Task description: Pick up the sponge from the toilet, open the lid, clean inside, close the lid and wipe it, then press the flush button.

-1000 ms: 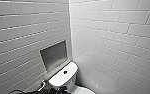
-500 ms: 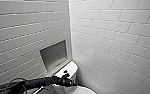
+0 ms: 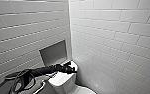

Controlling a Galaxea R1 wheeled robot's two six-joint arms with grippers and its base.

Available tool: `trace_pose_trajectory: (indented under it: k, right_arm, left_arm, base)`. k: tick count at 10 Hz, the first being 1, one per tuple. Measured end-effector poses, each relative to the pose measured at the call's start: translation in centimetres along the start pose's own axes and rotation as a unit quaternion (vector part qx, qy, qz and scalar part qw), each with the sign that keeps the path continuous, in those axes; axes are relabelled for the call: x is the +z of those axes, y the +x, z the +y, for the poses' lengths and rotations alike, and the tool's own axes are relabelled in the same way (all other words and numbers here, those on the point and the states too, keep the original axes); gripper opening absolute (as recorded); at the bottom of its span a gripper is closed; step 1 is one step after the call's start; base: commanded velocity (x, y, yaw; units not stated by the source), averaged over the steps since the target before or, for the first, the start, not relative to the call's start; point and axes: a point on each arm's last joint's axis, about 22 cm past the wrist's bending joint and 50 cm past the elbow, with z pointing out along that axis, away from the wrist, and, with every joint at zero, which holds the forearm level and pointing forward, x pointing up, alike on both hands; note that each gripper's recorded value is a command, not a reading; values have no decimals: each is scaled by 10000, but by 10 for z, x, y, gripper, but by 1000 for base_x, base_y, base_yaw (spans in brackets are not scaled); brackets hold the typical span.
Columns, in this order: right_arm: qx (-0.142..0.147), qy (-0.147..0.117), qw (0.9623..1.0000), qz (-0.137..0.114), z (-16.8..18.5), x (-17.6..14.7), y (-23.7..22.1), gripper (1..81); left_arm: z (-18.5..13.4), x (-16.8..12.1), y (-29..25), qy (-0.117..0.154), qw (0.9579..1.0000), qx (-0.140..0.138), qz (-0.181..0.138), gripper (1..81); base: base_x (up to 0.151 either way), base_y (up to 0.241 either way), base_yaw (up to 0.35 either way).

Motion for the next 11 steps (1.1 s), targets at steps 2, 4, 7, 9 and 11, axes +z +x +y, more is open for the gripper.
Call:
trace_pose_trajectory:
  k: [2, 4, 7, 9, 11]
  right_arm:
    - [0, 35, 10000, -5, -5, 2, -1, 10]
    - [-8, 77, 10000, -12, -11, 5, -2, 10]
    - [123, 77, 9996, -258, -10, 7, -23, 10]
    - [255, 90, 9986, -453, -11, 9, -38, 10]
    - [344, 102, 9973, -637, -11, 9, -53, 10]
  left_arm:
    - [-17, 2, 17, 222, 9996, -88, 138, 10]
    - [-26, 5, 34, 412, 9988, -132, 221, 10]
    - [-47, 22, 63, 682, 9973, -190, 212, 10]
    - [-77, 43, 60, 849, 9959, -320, 43, 10]
    - [-110, 53, 51, 1033, 9935, -478, -53, 10]
  base:
    - [0, 0, 0]
    - [0, 0, 0]
    - [0, 0, 0]
    - [0, 0, 0]
    - [0, 0, 0]
